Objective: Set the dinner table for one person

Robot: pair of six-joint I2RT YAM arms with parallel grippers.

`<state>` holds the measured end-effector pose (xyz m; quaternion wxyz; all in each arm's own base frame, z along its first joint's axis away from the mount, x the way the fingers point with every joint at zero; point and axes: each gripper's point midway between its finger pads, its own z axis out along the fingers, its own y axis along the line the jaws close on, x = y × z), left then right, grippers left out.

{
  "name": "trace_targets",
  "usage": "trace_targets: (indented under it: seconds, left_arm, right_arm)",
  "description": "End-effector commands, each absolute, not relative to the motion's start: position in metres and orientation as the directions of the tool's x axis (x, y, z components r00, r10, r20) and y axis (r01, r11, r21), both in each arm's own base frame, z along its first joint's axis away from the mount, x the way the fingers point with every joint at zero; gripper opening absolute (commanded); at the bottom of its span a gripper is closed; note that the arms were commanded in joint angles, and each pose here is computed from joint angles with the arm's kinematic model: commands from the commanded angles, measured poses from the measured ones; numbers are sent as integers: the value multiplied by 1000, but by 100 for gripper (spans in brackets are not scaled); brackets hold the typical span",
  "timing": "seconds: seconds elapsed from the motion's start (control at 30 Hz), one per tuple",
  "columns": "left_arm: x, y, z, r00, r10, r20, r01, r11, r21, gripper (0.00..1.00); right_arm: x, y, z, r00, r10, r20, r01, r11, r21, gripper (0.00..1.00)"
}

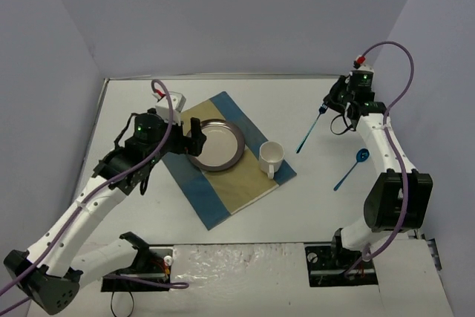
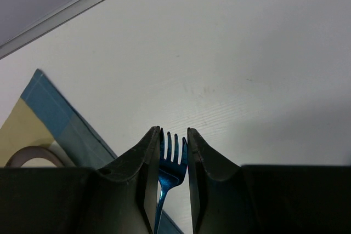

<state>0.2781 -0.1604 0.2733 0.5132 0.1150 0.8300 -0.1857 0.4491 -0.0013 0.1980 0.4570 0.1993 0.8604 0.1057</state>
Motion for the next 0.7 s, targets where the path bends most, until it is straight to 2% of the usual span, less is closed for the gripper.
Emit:
trace_targets:
  seconds: [0.0, 0.4, 0.67]
  left_arm:
    - [295, -200, 326, -310, -16, -951, 404, 903, -147, 95]
    - [297, -350, 352, -159, -40, -986, 561, 819, -124, 95]
    - [302, -427, 337, -155, -32, -987, 638, 760, -125, 91]
  right_arm:
    - [447, 30, 245, -459, 458, -761, 195, 888, 417, 0]
    - [429, 76, 272, -480, 473, -739, 129, 871, 473, 0]
    - [420, 102, 262, -523, 457, -720, 98, 871, 482, 0]
